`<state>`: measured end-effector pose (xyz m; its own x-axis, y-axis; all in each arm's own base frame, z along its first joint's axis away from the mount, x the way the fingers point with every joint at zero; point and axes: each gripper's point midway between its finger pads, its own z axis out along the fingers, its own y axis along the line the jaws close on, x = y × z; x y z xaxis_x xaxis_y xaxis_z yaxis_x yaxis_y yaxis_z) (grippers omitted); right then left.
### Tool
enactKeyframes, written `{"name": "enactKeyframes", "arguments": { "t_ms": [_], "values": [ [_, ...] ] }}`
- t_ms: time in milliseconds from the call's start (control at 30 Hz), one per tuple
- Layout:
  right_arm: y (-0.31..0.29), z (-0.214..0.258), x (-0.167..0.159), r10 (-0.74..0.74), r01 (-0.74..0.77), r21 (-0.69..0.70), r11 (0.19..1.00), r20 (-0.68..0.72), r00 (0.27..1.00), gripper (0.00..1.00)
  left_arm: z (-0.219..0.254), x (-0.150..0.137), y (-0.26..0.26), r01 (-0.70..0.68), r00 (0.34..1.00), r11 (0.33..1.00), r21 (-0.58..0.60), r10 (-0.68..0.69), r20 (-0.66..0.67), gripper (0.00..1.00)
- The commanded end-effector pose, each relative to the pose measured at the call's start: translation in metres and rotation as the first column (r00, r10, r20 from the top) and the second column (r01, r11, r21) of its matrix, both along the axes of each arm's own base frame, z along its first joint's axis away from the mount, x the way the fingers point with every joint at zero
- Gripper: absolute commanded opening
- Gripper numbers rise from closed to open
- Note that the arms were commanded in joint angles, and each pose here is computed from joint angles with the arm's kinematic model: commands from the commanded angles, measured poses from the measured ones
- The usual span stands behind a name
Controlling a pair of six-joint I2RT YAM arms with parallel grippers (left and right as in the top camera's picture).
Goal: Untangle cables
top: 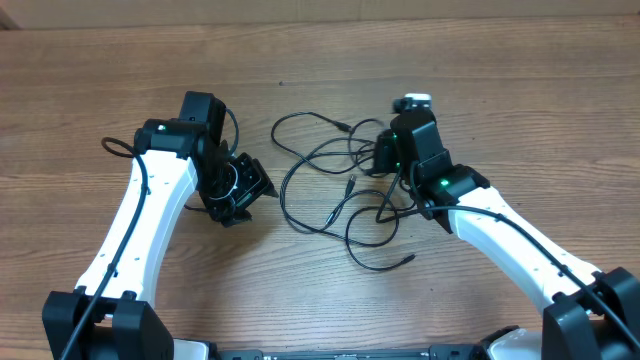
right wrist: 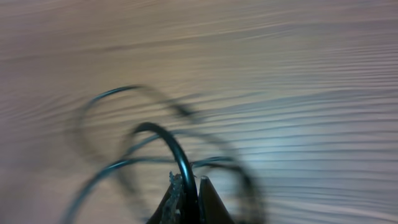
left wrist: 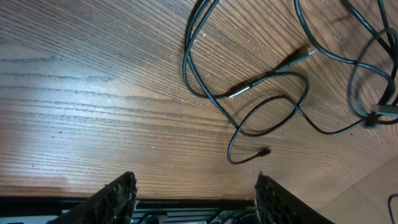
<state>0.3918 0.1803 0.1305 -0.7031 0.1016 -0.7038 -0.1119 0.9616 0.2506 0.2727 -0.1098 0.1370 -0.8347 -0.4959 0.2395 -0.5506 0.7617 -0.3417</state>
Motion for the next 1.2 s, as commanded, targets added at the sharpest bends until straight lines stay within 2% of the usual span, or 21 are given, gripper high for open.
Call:
{"name": "enactKeyframes", "arguments": {
  "t_ms": [0, 100, 133, 167, 233, 267, 300, 333, 467, 533, 833, 1000, 1167],
  "values": [
    [0.073, 0.030, -0.036, 0.300, -0.291, 0.228, 0.929, -0.006, 0.954, 0.04, 0.009, 0.005, 0.000, 0.012, 0.998, 1.000, 0.014, -0.013, 0.053, 0.63],
    [0.105, 0.031, -0.064, 0.420, -0.400, 0.269, 0.876, -0.019, 0.907, 0.04, 0.009, 0.008, 0.000, 0.010, 0.998, 1.000, 0.011, -0.011, 0.067, 0.64],
    [0.123, 0.027, -0.084, 0.486, -0.464, 0.250, 0.850, -0.031, 0.874, 0.05, 0.009, 0.010, 0.000, 0.000, 0.998, 1.000, 0.010, 0.000, 0.069, 0.65],
    [0.128, 0.024, -0.093, 0.518, -0.497, 0.230, 0.836, -0.034, 0.855, 0.13, 0.009, 0.011, 0.000, -0.004, 0.998, 1.000, 0.009, 0.003, 0.070, 0.66],
    [0.137, 0.017, -0.111, 0.582, -0.566, 0.180, 0.804, -0.047, 0.812, 0.40, 0.009, 0.011, 0.000, -0.006, 0.998, 1.000, 0.009, 0.005, 0.069, 0.65],
    [0.138, 0.014, -0.116, 0.589, -0.575, 0.158, 0.802, -0.059, 0.806, 0.48, 0.009, 0.010, 0.000, -0.006, 0.998, 1.000, 0.009, 0.005, 0.068, 0.65],
    [0.137, 0.010, -0.118, 0.583, -0.571, 0.137, 0.810, -0.071, 0.810, 0.65, 0.009, 0.010, 0.000, -0.006, 0.998, 1.000, 0.009, 0.005, 0.068, 0.65],
    [0.134, 0.006, -0.117, 0.565, -0.556, 0.109, 0.824, -0.083, 0.821, 0.73, 0.009, 0.010, 0.000, -0.006, 0.998, 1.000, 0.009, 0.005, 0.068, 0.65],
    [0.118, -0.001, -0.107, 0.482, -0.480, 0.041, 0.876, -0.104, 0.870, 0.95, 0.009, 0.010, 0.000, -0.006, 0.998, 1.000, 0.009, 0.005, 0.068, 0.65],
    [0.109, -0.002, -0.098, 0.422, -0.421, 0.032, 0.907, -0.107, 0.900, 1.00, 0.009, 0.010, 0.000, -0.005, 0.998, 1.000, 0.009, 0.005, 0.068, 0.65],
    [0.068, 0.007, -0.052, 0.212, -0.212, -0.059, 0.975, -0.016, 0.977, 1.00, 0.009, 0.010, 0.000, -0.005, 0.998, 1.000, 0.010, 0.005, 0.068, 0.67],
    [0.037, 0.008, -0.033, 0.104, -0.103, -0.104, 0.989, 0.005, 0.995, 1.00, 0.009, 0.011, 0.000, -0.005, 0.998, 1.000, 0.010, 0.004, 0.069, 0.68],
    [-0.012, -0.004, -0.016, -0.017, 0.011, -0.127, 0.992, -0.046, 0.999, 1.00, 0.009, 0.011, 0.000, -0.005, 0.998, 1.000, 0.010, 0.004, 0.069, 0.69]
  ]
}}
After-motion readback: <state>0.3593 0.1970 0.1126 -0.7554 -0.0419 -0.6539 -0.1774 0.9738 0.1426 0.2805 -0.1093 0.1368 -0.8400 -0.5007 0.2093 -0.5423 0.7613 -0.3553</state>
